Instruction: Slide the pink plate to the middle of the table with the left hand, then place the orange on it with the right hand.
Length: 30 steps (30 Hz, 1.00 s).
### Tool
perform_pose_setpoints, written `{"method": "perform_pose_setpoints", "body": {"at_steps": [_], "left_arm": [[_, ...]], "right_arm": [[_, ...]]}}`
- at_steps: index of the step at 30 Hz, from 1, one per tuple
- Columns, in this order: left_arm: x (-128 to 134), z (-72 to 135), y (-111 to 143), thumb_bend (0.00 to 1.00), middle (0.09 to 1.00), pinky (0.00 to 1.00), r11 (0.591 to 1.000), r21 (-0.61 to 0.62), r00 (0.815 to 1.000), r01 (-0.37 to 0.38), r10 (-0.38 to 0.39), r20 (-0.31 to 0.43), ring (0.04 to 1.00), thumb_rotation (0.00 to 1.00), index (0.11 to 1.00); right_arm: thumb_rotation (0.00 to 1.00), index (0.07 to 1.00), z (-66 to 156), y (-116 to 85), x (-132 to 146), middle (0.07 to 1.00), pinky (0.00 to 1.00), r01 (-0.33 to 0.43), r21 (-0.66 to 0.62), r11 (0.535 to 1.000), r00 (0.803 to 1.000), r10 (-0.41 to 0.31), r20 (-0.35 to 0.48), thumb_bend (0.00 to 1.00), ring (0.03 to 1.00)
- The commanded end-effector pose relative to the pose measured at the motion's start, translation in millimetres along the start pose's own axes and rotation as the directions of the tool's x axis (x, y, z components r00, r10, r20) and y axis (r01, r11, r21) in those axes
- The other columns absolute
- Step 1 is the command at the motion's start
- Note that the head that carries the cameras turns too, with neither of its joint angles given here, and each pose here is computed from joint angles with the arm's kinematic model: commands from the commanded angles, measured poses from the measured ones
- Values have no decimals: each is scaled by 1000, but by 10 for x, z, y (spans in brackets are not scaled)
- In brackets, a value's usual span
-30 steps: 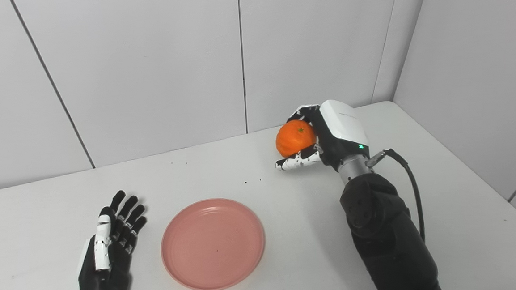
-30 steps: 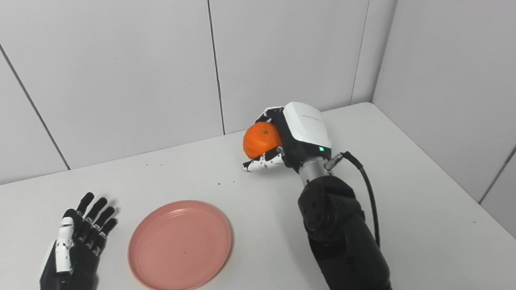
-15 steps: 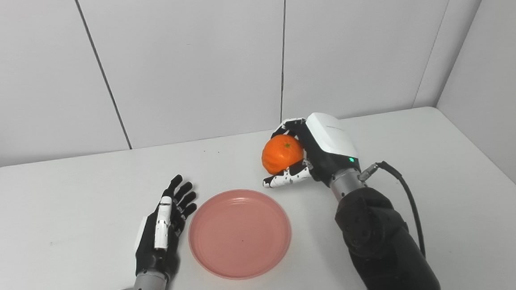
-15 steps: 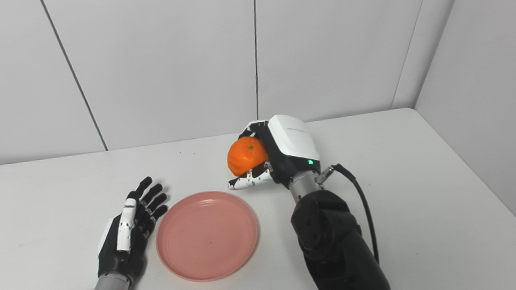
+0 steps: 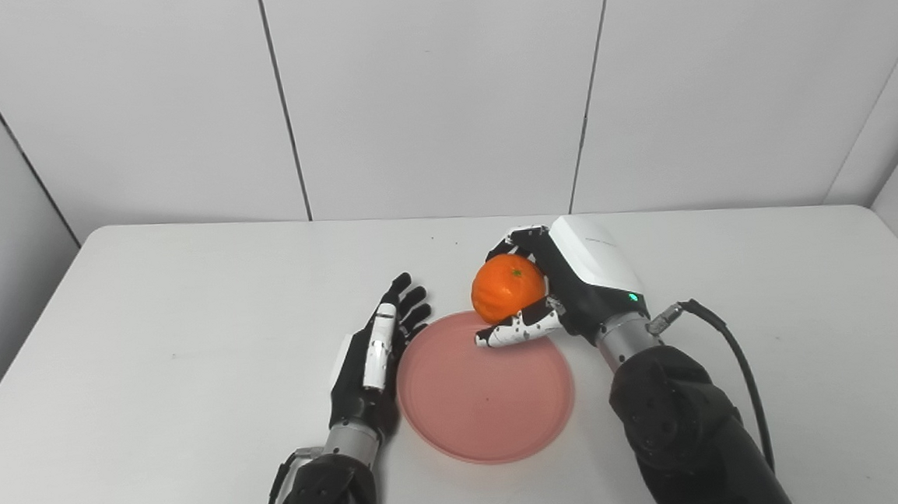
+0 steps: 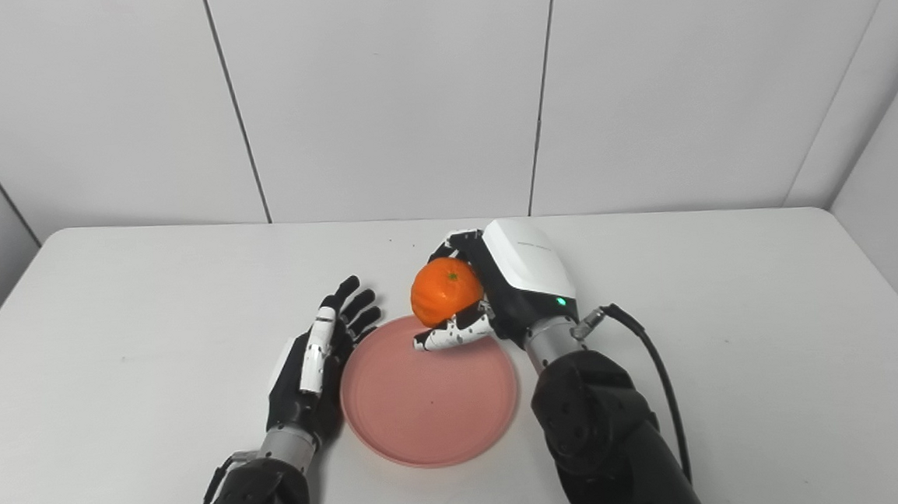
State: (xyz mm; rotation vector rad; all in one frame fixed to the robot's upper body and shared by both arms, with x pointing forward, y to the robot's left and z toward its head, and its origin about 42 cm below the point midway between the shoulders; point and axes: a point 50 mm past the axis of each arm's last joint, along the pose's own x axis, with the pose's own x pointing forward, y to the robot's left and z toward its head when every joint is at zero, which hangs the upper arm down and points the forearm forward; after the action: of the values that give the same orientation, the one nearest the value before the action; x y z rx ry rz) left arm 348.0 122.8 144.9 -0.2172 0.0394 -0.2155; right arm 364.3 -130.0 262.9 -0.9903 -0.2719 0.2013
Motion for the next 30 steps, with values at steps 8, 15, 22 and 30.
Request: {"method": "perform_pose_setpoints", "body": {"at_steps": [8,15,22,30], "left_arm": [[76,76,-171,351,915,905,1000,1,998,-31,31,48,911,1000,899],[82,94,-191,346,893,884,999,-2,997,-53,53,61,895,1000,881],[82,109,-183,350,895,870,998,23,995,-64,62,81,892,1000,881],[79,109,-162,376,888,877,997,38,994,-61,57,90,884,1000,873]], "right_arm": [[135,485,163,67,97,418,207,-10,-31,999,995,13,96,519,306],[136,486,160,198,95,416,206,-67,-60,996,994,72,80,519,301],[137,486,169,323,126,423,211,-91,-89,992,991,99,85,520,309],[136,487,102,459,125,433,235,-131,-88,987,989,137,62,519,326]]}}
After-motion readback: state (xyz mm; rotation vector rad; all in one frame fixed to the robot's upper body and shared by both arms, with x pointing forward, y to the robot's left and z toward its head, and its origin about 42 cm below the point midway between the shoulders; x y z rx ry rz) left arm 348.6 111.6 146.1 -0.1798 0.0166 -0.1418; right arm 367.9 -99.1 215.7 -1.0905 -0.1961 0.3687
